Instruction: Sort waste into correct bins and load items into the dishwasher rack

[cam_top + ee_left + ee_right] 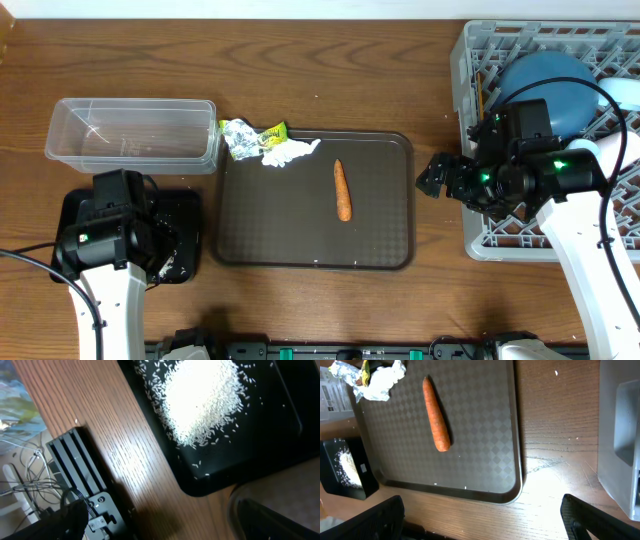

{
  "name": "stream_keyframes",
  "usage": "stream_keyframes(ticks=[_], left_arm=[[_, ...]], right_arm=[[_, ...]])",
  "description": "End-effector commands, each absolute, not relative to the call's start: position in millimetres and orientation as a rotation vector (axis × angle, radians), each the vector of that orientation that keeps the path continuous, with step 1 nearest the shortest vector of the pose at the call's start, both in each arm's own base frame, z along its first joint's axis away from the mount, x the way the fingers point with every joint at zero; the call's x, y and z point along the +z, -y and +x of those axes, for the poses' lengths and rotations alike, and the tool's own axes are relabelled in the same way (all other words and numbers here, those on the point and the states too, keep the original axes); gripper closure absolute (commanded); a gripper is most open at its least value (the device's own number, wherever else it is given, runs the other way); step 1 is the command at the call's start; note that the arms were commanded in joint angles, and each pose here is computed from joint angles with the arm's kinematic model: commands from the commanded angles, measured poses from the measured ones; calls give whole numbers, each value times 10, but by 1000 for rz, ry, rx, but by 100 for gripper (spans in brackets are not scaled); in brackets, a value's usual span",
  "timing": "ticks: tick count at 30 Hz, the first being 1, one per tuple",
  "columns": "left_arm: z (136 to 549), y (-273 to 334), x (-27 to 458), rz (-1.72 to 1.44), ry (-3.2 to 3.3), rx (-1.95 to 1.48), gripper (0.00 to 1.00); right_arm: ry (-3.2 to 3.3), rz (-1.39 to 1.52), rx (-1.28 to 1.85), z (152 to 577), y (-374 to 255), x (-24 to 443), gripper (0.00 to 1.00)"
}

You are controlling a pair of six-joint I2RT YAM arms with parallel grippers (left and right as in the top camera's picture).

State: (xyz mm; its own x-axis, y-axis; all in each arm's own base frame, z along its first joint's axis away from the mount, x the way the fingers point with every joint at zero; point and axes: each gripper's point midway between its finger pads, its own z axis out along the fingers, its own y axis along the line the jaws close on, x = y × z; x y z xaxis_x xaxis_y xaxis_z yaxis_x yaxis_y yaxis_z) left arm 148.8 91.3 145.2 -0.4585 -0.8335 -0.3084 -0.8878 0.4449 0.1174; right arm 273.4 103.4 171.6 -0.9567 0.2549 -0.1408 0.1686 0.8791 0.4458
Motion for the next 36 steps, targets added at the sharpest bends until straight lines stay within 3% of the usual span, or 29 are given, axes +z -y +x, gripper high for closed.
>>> stream_keyframes(ticks=[1,9,14,18,24,29,36], left_arm=[[1475,-1007,1516,-1502,-2451,456,2],[1480,-1003,1514,-1503,-2451,450,2],[1779,-1049,1565,-1477,-2342,357,2],[2102,-631,1527,-1447,-2391,-63,2],[2229,20,1612,-1390,-2489,-602,2],[2215,404,1724,-1128,-2602,-847,2],[2120,923,1696,-683,-2789,-887,2]], right_arm=[[-2866,321,649,2720,-1063,1686,1],[-2866,321,649,2720,-1063,1686,1],[-2866,321,649,2720,-1063,1686,1],[-2866,321,649,2720,-1063,1686,1],[-2866,321,649,2720,-1063,1686,1],[-2866,321,649,2720,-1063,1686,1],[-2866,321,649,2720,-1062,1686,1]])
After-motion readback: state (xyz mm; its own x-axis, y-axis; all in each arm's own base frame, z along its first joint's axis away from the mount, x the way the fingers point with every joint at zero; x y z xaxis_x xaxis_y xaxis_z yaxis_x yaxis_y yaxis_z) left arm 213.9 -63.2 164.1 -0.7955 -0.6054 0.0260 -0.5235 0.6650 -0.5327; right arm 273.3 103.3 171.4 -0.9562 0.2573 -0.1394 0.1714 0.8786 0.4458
